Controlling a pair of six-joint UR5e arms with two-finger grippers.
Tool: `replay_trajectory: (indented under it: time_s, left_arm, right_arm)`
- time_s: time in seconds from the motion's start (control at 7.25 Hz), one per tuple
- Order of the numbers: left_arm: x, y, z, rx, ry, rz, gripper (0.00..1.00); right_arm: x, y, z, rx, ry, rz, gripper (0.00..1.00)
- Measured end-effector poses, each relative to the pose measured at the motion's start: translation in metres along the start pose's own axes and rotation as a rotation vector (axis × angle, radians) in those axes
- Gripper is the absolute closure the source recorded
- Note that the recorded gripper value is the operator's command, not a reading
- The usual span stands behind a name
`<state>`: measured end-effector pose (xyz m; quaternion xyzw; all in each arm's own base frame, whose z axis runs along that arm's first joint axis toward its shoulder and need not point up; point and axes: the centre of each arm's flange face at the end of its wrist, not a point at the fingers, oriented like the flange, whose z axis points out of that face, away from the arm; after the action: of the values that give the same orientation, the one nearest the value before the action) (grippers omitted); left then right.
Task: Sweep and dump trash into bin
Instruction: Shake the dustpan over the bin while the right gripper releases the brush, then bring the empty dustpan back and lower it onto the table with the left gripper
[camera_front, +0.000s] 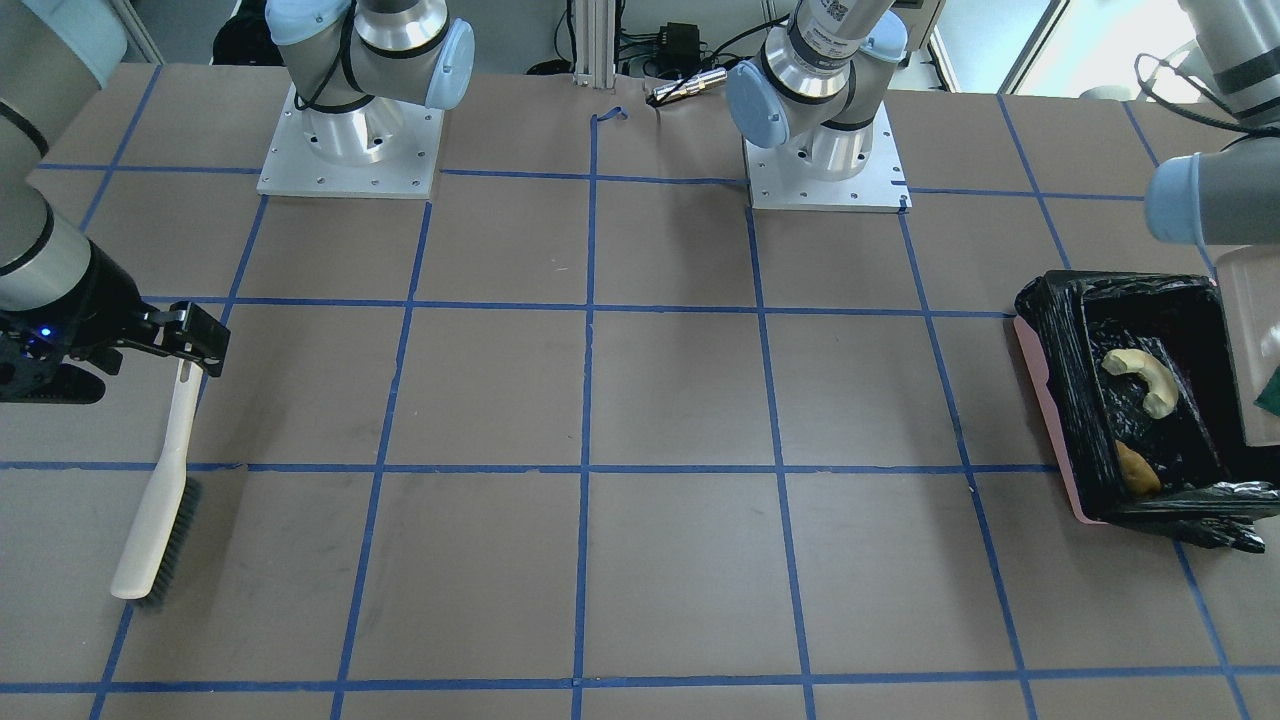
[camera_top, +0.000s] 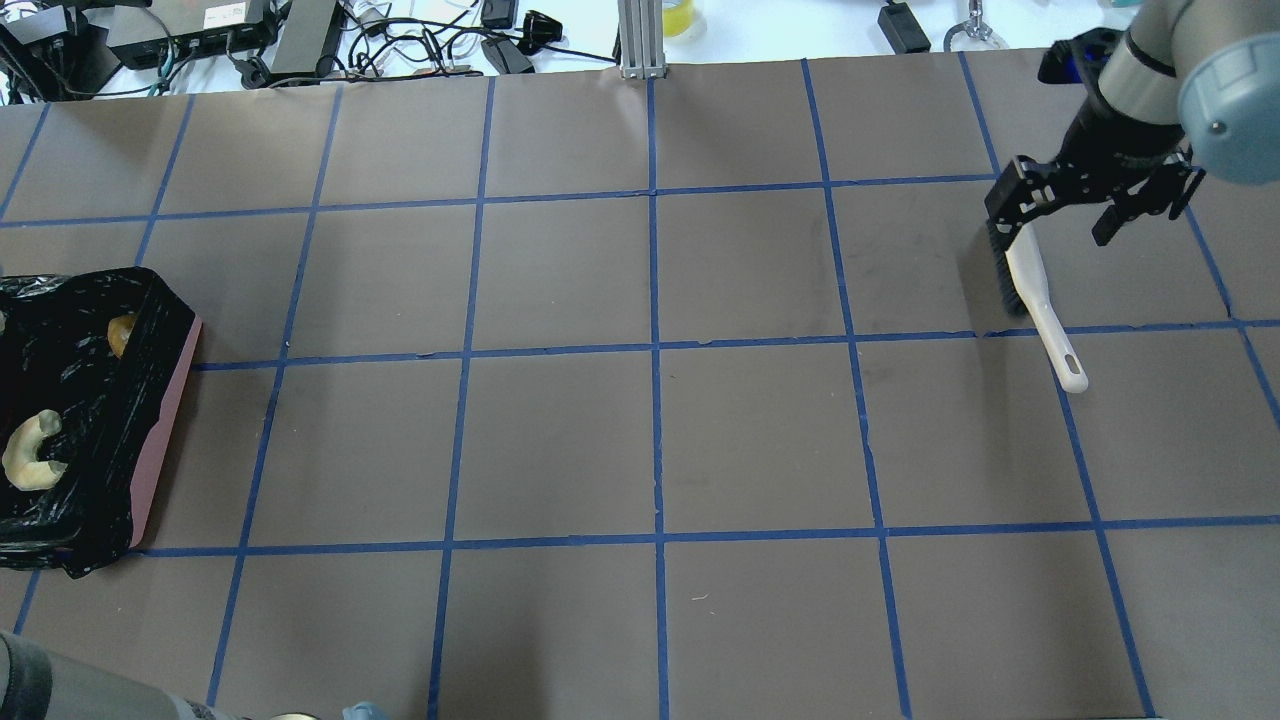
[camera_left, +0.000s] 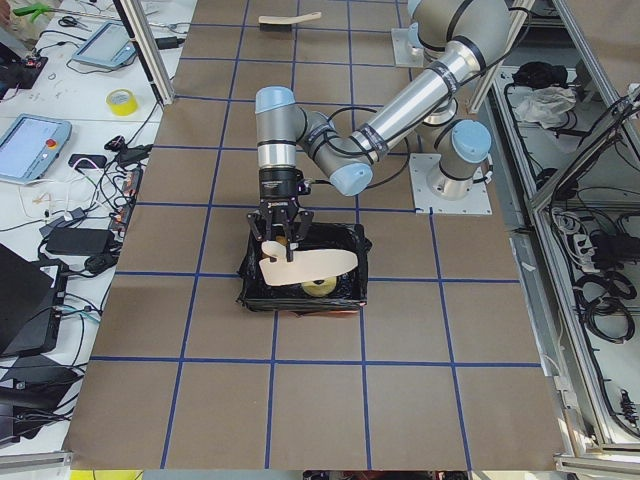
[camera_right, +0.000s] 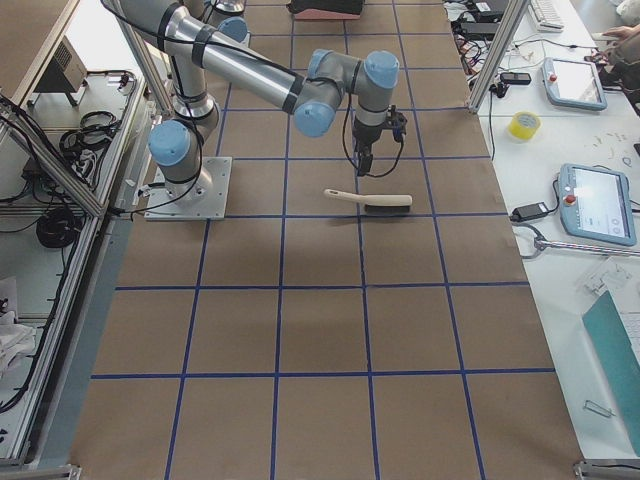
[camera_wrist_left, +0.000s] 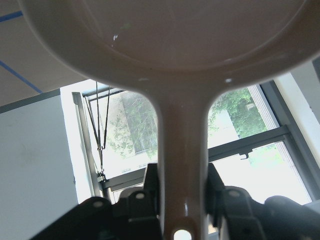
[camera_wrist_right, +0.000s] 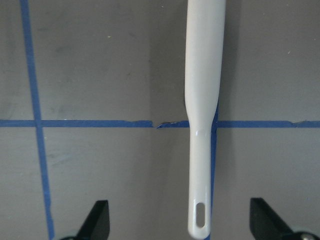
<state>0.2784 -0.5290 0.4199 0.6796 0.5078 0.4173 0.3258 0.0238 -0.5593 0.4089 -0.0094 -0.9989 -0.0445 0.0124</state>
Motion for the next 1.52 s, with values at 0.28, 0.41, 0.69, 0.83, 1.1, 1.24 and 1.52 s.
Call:
replay_trajectory:
  time_s: [0.28, 0.41, 0.69, 0.83, 1.1, 1.24, 1.52]
  left_arm:
    - [-0.004, -0.012, -0.019, -0.087, -0.049, -0.044, 1.0]
    - [-0.006, -0.022, -0.03, -0.115, -0.071, -0.047, 1.0]
    - [0.0, -0.039, -0.046, -0.171, -0.112, -0.061, 1.0]
    - [-0.002, -0.027, -0.053, -0.194, -0.145, -0.074, 1.0]
    - [-0.022, 0.032, -0.071, -0.204, -0.303, -0.063, 1.0]
    - [-0.031, 0.062, -0.084, -0.187, -0.409, -0.056, 1.0]
    - [-0.035, 0.095, -0.088, -0.108, -0.594, -0.104, 1.0]
  right_arm:
    - [-0.093, 0.015, -0.056, 0.001, 0.013, 0.057, 0.0]
    - [-0.124, 0.026, -0.067, 0.007, 0.017, 0.073, 0.0]
    - [-0.145, 0.045, -0.085, 0.029, 0.017, 0.09, 0.0]
    - [-0.147, 0.05, -0.093, 0.04, 0.015, 0.096, 0.0]
    - [-0.14, 0.051, -0.1, 0.051, 0.016, 0.092, 0.0]
    - [-0.136, 0.05, -0.103, 0.058, 0.02, 0.081, 0.0]
    - [-0.129, 0.057, -0.116, 0.087, 0.01, 0.075, 0.0]
